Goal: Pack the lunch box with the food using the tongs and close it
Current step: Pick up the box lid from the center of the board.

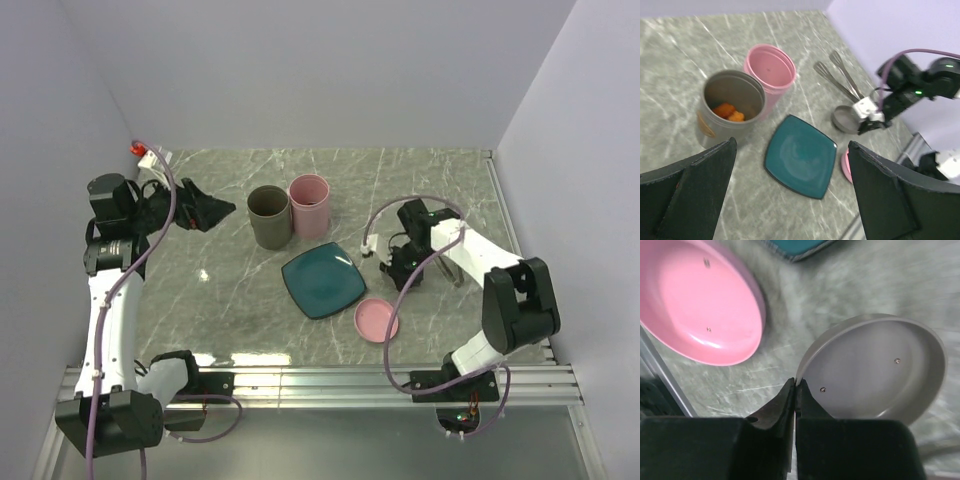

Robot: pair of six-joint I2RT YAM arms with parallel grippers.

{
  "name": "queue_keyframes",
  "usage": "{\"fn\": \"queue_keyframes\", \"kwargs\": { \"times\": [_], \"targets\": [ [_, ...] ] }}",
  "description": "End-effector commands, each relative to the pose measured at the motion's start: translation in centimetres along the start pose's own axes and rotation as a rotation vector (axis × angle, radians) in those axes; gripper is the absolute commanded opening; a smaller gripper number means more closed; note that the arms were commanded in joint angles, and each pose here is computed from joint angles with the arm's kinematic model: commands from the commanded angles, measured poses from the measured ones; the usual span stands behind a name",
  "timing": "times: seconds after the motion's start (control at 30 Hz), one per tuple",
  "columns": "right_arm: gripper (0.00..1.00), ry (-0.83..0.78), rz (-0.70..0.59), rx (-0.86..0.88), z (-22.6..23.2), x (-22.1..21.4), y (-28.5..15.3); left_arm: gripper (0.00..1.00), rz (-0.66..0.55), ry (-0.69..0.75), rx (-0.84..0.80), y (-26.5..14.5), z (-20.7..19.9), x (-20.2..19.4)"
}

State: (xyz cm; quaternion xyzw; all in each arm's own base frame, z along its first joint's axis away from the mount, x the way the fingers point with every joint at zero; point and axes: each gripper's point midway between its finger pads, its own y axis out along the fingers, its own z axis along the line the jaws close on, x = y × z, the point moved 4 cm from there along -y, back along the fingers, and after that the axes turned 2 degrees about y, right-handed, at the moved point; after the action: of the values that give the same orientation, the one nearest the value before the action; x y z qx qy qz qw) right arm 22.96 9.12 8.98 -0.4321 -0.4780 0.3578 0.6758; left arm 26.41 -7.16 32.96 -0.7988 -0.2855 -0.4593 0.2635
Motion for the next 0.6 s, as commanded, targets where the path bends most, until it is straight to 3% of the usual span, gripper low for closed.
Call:
{"fn": "queue_keyframes", "kwargs": {
  "times": [0.0,0.17,0.27,0.43,0.47,0.5,0.53,0.57],
  "targets": [
    [0.00,0.004,-0.201,-0.115,-0.7,3.6,-5.1,0.99,-0.115,0.136,0.073,-1.0,-0.9,3.7],
    [0.00,-0.034,-0.532,-0.203,-0.3,8.4,-12.0,0.99,-0.282,0.243,0.207,-2.9,-2.0,8.0],
    [0.00,-0.121,-0.747,-0.280,1.1,11.8,-16.8,0.99,-0.259,0.263,0.142,-2.9,-3.3,9.0],
    [0.00,-0.291,-1.072,-0.430,4.9,15.7,-23.0,0.99,-0.147,0.001,-0.150,-1.3,-5.6,7.7],
    [0.00,-0.371,-1.162,-0.465,5.9,17.1,-24.6,0.99,-0.116,-0.177,-0.196,-1.1,-5.8,6.3],
    [0.00,-0.402,-1.200,-0.487,6.9,17.0,-24.6,0.99,-0.182,-0.127,-0.251,-1.3,-6.6,7.4],
    [0.00,-0.431,-1.234,-0.500,7.6,17.3,-25.0,0.99,-0.188,-0.246,-0.290,-1.5,-7.5,7.4],
    [0.00,-0.491,-1.299,-0.533,8.4,18.1,-26.2,0.99,-0.214,-0.263,-0.311,-1.6,-7.7,6.7]
  ]
}}
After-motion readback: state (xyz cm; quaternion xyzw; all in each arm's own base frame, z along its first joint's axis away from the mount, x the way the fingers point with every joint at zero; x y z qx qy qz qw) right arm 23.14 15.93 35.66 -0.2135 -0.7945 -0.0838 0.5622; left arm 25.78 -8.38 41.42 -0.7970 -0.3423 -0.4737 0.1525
